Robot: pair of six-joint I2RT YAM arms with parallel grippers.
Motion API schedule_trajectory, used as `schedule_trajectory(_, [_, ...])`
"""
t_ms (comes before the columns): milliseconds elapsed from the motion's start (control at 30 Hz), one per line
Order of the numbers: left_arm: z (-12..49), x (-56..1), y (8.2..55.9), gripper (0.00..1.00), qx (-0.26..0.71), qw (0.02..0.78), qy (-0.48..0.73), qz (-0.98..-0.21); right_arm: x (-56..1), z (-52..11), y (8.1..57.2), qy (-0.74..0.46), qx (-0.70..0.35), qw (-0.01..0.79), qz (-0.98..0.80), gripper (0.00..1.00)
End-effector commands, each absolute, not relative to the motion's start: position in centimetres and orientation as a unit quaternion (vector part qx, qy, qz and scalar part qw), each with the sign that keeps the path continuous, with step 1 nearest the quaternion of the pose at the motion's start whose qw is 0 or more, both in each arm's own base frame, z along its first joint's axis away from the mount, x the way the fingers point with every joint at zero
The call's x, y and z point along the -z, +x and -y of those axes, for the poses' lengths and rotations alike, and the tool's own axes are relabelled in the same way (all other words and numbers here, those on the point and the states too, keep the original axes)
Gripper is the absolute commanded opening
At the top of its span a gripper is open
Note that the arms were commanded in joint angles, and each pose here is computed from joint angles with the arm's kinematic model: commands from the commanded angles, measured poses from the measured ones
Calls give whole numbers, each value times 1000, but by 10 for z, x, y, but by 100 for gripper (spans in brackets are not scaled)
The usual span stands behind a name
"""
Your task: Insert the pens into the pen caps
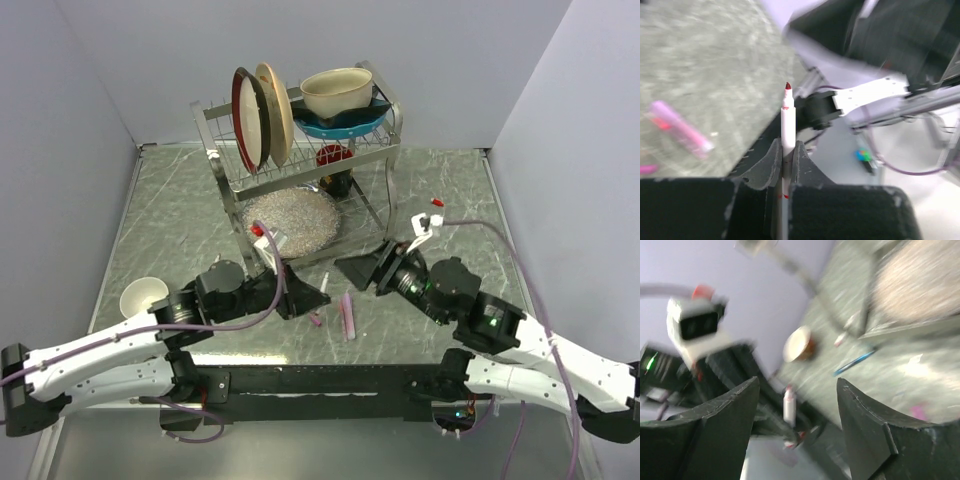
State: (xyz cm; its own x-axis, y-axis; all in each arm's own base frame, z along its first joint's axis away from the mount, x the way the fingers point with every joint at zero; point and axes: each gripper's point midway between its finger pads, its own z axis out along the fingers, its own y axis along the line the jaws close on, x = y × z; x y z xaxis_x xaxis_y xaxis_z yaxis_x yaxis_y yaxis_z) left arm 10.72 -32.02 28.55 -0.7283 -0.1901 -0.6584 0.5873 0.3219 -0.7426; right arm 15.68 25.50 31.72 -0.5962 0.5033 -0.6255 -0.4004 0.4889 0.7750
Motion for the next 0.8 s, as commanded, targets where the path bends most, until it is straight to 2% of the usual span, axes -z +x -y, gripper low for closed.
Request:
schedule_trajectory(0, [288,-291,117,1,508,404,153,-745,-330,-188,205,92,-318,551,-766,71])
schedule_trajectory(167, [245,-287,126,1,434,463,161,-756,-343,-106,254,202,-213,593,-749,66])
schedule_trajectory(333, [213,-289,128,1,402,502,161,-749,-341,-48,284,249,-117,626,-729,62])
schedule_trajectory(400, [204,-286,130,1,391,516,157,-746,-325,-25,306,265,-80,610,-743,62])
schedule_trajectory(733, [186,-276,137,1,370,546,140,-739,-244,34,416,261,-32,493,-829,67])
schedule_trajectory(767, [186,-276,137,1,368,546,140,-740,-215,34,431,255,-30,461,-850,67])
